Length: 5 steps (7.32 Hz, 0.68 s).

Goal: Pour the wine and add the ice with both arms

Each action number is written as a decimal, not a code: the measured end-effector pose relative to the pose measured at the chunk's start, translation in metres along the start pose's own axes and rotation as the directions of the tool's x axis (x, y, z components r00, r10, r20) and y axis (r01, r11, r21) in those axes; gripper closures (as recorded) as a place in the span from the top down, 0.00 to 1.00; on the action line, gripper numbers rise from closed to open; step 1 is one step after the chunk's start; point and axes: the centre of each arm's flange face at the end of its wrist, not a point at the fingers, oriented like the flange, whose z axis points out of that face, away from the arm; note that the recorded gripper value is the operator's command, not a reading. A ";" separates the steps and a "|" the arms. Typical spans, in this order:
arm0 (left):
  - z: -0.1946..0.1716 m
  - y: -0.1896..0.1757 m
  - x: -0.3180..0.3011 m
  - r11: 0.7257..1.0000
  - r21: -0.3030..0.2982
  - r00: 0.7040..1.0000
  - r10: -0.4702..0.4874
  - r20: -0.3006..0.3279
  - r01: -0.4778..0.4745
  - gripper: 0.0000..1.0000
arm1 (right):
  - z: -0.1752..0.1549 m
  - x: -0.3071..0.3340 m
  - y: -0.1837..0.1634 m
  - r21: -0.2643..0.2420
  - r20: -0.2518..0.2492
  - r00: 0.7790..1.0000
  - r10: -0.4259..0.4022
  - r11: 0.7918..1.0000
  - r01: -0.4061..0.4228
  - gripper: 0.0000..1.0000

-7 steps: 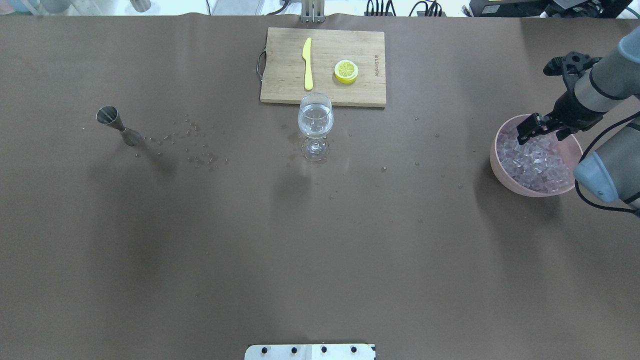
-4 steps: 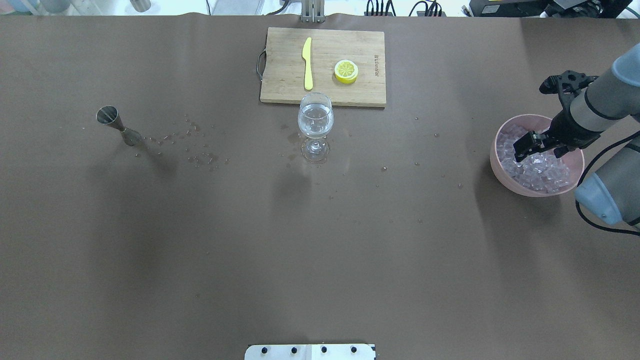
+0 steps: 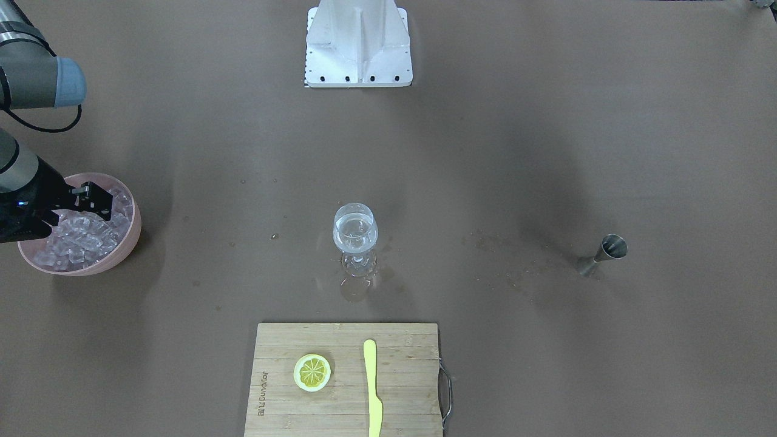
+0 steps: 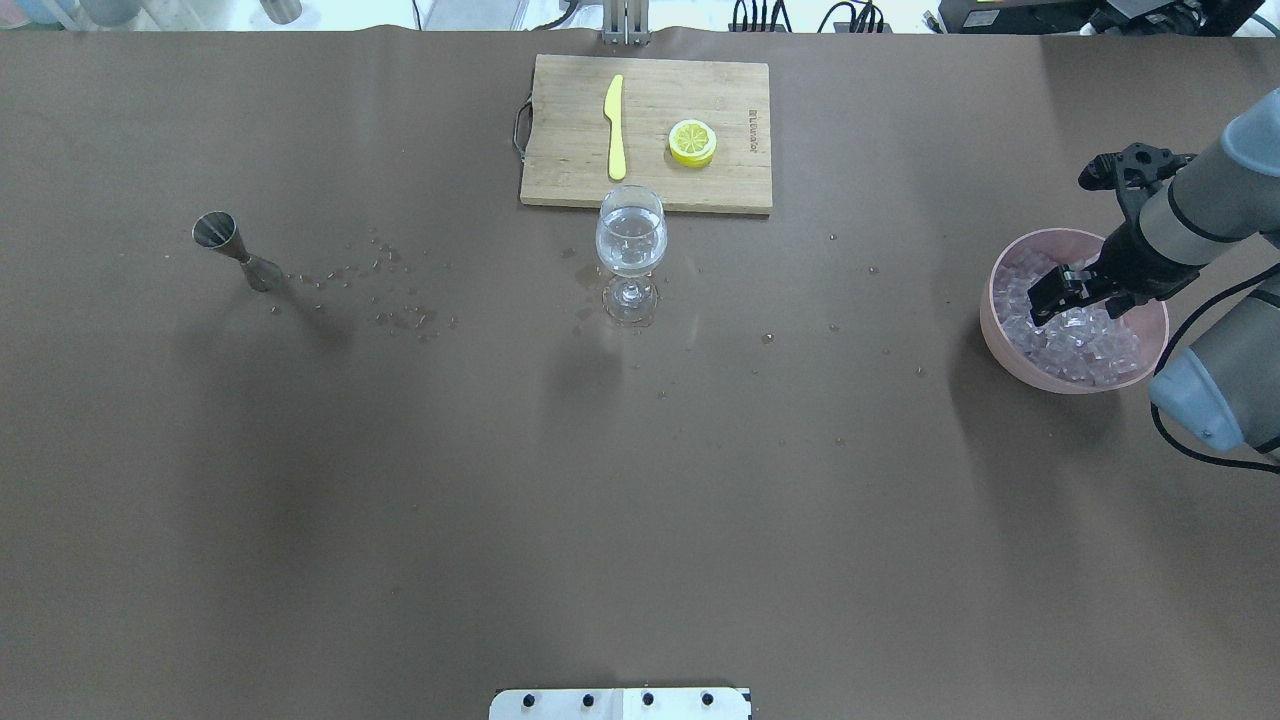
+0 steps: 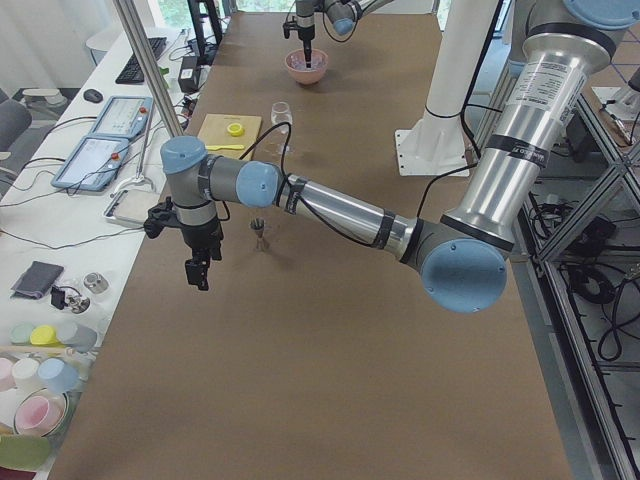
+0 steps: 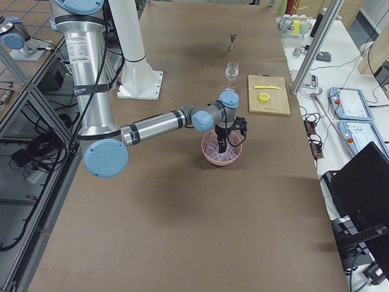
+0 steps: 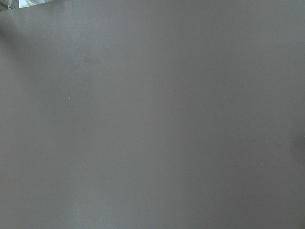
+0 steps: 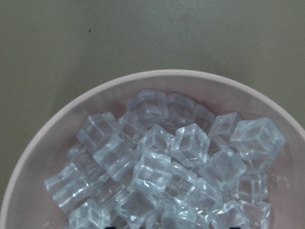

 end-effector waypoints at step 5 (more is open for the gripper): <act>0.001 0.001 -0.001 1.000 -0.001 1.000 -0.001 0.001 0.001 0.98 | -0.006 0.001 -0.003 0.005 0.009 1.000 -0.003 1.000 0.003 0.00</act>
